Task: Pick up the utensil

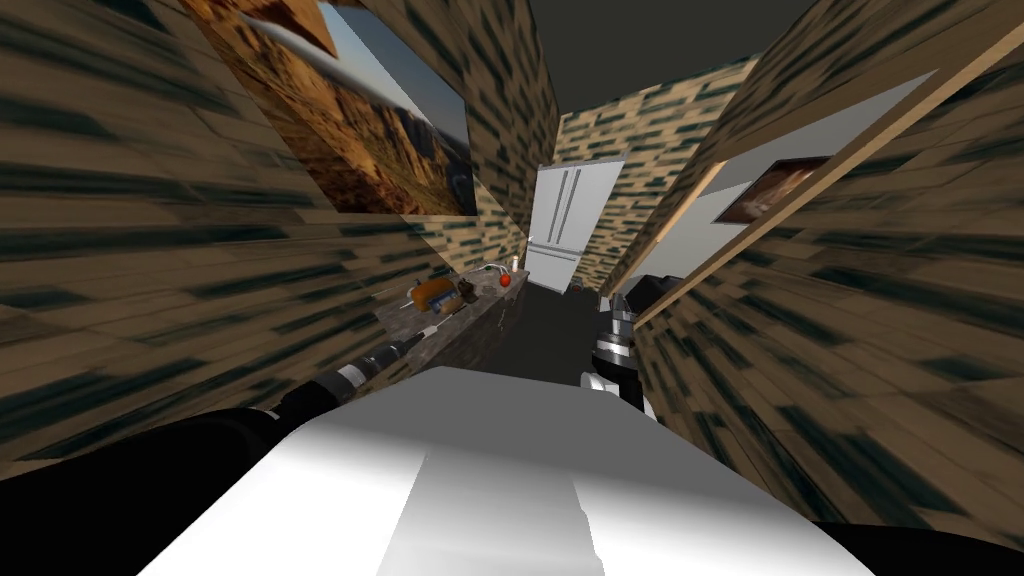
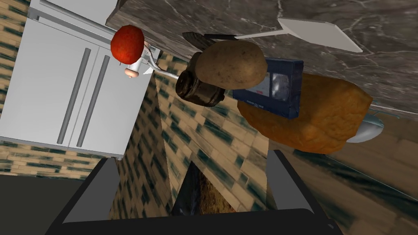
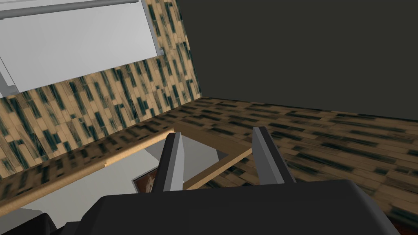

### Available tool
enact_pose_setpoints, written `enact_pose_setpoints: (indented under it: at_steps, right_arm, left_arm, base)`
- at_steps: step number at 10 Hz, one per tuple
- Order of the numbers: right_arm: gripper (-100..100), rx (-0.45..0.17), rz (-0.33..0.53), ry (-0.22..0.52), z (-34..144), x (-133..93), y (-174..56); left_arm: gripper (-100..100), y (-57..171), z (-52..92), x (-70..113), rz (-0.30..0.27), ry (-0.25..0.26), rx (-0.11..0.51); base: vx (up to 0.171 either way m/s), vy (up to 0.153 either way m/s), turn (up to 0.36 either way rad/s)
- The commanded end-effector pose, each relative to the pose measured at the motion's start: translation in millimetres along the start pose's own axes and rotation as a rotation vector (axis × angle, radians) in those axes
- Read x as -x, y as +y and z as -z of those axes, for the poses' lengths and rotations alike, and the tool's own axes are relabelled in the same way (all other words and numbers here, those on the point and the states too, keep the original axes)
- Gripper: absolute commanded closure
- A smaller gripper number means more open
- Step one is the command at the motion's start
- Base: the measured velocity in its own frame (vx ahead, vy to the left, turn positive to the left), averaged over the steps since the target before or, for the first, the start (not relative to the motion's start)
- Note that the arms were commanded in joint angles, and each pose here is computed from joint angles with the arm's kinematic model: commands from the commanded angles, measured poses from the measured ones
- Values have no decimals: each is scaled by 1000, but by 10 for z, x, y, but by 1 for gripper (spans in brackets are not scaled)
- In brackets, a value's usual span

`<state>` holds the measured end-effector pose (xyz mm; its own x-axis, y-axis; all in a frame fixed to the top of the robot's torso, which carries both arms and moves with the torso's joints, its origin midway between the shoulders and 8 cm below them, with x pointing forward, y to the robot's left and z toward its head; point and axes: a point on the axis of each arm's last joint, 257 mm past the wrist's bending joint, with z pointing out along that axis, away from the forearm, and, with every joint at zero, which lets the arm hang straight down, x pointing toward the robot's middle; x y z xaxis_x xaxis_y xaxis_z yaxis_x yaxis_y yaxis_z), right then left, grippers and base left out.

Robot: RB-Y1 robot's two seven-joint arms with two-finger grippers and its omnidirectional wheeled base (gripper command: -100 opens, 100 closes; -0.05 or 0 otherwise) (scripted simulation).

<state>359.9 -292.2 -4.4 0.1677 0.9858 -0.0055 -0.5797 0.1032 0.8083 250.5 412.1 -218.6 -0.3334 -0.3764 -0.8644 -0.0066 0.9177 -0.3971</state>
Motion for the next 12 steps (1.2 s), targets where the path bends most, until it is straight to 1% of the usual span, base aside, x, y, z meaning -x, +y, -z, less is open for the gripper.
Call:
enact_pose_setpoints:
  at_steps: [1, 2, 3, 4, 5, 6, 7, 8, 9, 10, 11, 12]
  right_arm:
    - [0, 0, 0, 0, 0, 0, 0]
    - [0, 0, 0, 0, 0, 0, 0]
    - [0, 0, 0, 0, 0, 0, 0]
    - [0, 0, 0, 0, 0, 0, 0]
    - [0, 0, 0, 0, 0, 0, 0]
    - [0, 0, 0, 0, 0, 0, 0]
    - [0, 0, 0, 0, 0, 0, 0]
    - [0, 0, 0, 0, 0, 0, 0]
    - [0, 0, 0, 0, 0, 0, 0]
    - [0, 0, 0, 0, 0, 0, 0]
    - [0, 0, 0, 0, 0, 0, 0]
    - [0, 0, 0, 0, 0, 0, 0]
  left_arm:
    - [-100, 181, 116, -112, -42, 68, 39]
    - [-100, 171, 105, -111, -51, 76, 32]
    - [-100, 323, 205, -201, -80, 128, 69]
    - [-100, 309, 188, -199, -92, 140, 59]
    - [-100, 453, 292, -284, -119, 191, 92]
    - [-100, 438, 273, -281, -132, 203, 82]
    - [-100, 569, 374, -359, -160, 256, 110]
    - [-100, 557, 358, -358, -170, 265, 102]
    - [-100, 682, 464, -431, -193, 314, 130]
    - [-100, 667, 442, -429, -206, 325, 119]
    - [-100, 779, 542, -497, -230, 375, 141]
    - [-100, 767, 523, -496, -240, 384, 132]
  base:
    - [29, 12, -147]
    - [28, 14, -54]
    - [42, 15, -116]
    - [36, 12, -70]
    - [44, 6, -143]
    - [33, 10, -52]
    - [45, 14, -116]
    - [41, 8, -56]
    - [49, 1, -115]
    - [47, 7, -59]
    - [57, 7, -101]
    - [45, 8, -60]
